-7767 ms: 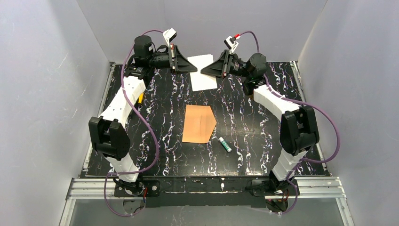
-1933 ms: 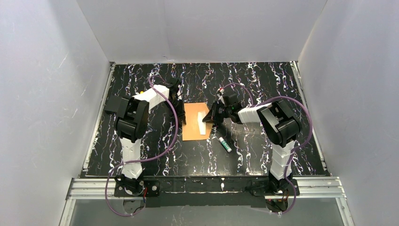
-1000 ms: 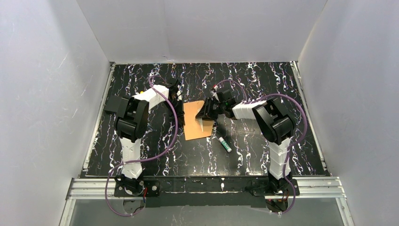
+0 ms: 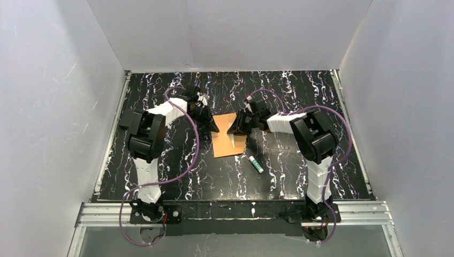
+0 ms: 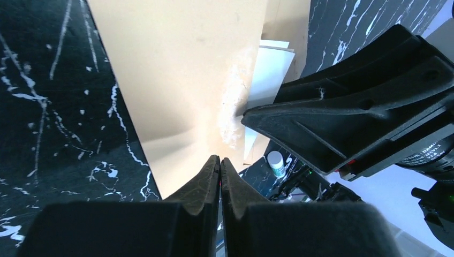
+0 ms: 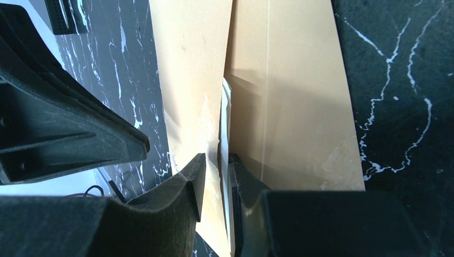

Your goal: Place the letter into the envelope and seal it

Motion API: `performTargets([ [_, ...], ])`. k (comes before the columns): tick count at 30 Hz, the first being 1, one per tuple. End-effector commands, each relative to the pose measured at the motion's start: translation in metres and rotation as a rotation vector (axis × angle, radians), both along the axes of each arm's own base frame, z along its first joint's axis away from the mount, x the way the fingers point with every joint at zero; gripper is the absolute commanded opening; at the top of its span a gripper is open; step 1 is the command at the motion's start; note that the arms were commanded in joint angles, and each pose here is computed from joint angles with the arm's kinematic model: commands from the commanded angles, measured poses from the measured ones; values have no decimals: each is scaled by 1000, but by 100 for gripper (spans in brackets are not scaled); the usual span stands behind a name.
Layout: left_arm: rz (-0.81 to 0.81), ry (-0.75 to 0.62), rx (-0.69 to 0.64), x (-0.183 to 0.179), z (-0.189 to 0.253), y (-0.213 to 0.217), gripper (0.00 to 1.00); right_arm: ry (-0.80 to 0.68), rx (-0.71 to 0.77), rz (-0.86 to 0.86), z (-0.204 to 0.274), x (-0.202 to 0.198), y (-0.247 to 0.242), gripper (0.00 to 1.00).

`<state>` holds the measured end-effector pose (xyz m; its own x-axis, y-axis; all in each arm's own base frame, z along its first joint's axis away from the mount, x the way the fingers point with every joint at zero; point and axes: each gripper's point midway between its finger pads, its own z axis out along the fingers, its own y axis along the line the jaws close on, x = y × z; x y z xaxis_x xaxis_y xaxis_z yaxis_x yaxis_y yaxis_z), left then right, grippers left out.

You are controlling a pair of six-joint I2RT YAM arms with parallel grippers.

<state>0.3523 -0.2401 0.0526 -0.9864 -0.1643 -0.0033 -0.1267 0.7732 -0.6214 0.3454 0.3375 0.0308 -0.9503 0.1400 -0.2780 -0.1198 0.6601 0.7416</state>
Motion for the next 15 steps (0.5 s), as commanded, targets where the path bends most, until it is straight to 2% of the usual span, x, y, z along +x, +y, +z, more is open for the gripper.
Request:
performTargets([
  [1, -32, 65, -47, -12, -1, -7, 2, 15, -21, -14, -3, 4, -1, 30],
  [10, -70, 209, 149, -44, -57, 24, 0, -15, -8, 4, 8, 7, 1, 39],
  [15, -79, 264, 192, -54, -68, 31, 1, -67, -34, 2, 19, 16, -4, 39],
])
